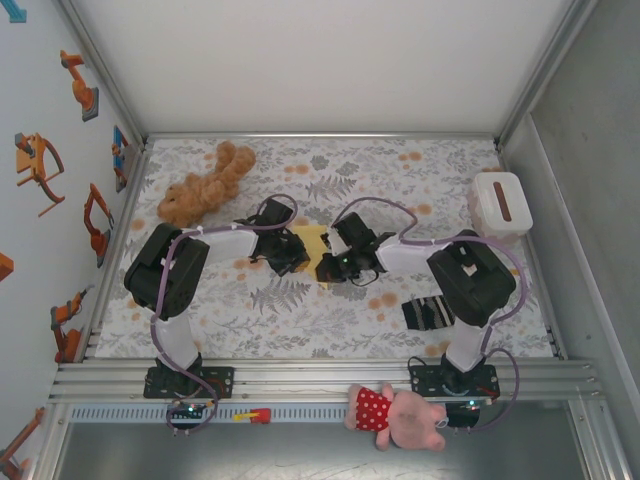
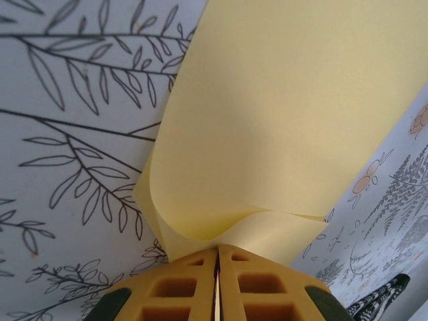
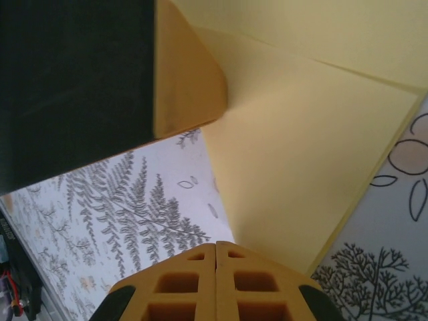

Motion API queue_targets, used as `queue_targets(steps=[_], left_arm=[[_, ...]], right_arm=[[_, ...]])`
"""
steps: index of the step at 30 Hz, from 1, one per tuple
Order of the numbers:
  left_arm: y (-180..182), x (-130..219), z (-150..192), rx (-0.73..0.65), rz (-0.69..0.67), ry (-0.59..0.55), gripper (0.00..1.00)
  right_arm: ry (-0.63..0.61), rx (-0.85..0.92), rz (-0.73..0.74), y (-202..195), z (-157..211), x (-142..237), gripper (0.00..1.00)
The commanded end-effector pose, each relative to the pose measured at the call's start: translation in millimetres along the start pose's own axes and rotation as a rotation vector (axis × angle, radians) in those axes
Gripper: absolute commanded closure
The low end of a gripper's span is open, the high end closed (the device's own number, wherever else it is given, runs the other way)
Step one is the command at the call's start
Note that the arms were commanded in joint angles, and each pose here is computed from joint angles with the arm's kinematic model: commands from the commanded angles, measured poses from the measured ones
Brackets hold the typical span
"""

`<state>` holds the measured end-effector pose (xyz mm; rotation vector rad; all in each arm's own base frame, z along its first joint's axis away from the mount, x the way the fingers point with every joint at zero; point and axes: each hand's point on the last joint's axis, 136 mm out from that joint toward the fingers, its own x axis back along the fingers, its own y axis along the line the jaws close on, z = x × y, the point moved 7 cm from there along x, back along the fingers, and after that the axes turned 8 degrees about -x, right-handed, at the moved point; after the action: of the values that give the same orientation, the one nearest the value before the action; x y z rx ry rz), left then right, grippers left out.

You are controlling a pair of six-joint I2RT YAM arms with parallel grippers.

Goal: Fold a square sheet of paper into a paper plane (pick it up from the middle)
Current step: Third fold the triangle at the center of the table.

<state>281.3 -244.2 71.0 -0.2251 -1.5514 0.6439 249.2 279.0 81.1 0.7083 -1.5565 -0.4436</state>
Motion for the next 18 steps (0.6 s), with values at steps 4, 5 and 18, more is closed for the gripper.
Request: queue_targets(steps=[4,5,18], left_arm=[[9.7,6.7,-3.6,-0.039,-0.081,-0.017,0.88],[5.8,11.2,-6.9,-0.060,-0.071,-0.027,0.88],[-21.6,32.9,0.2,-0.339,0.241,-0.151,0.87]], right_arm=[[0.029,-0.042,0.106,-15.5,0.9,-6.1,1.00],[0.036,-0.043,0.125,-18.0,1.9,-6.2,1.00],[0.128,-0.082,0.203,-30.5,10.4,-12.5,1.00]])
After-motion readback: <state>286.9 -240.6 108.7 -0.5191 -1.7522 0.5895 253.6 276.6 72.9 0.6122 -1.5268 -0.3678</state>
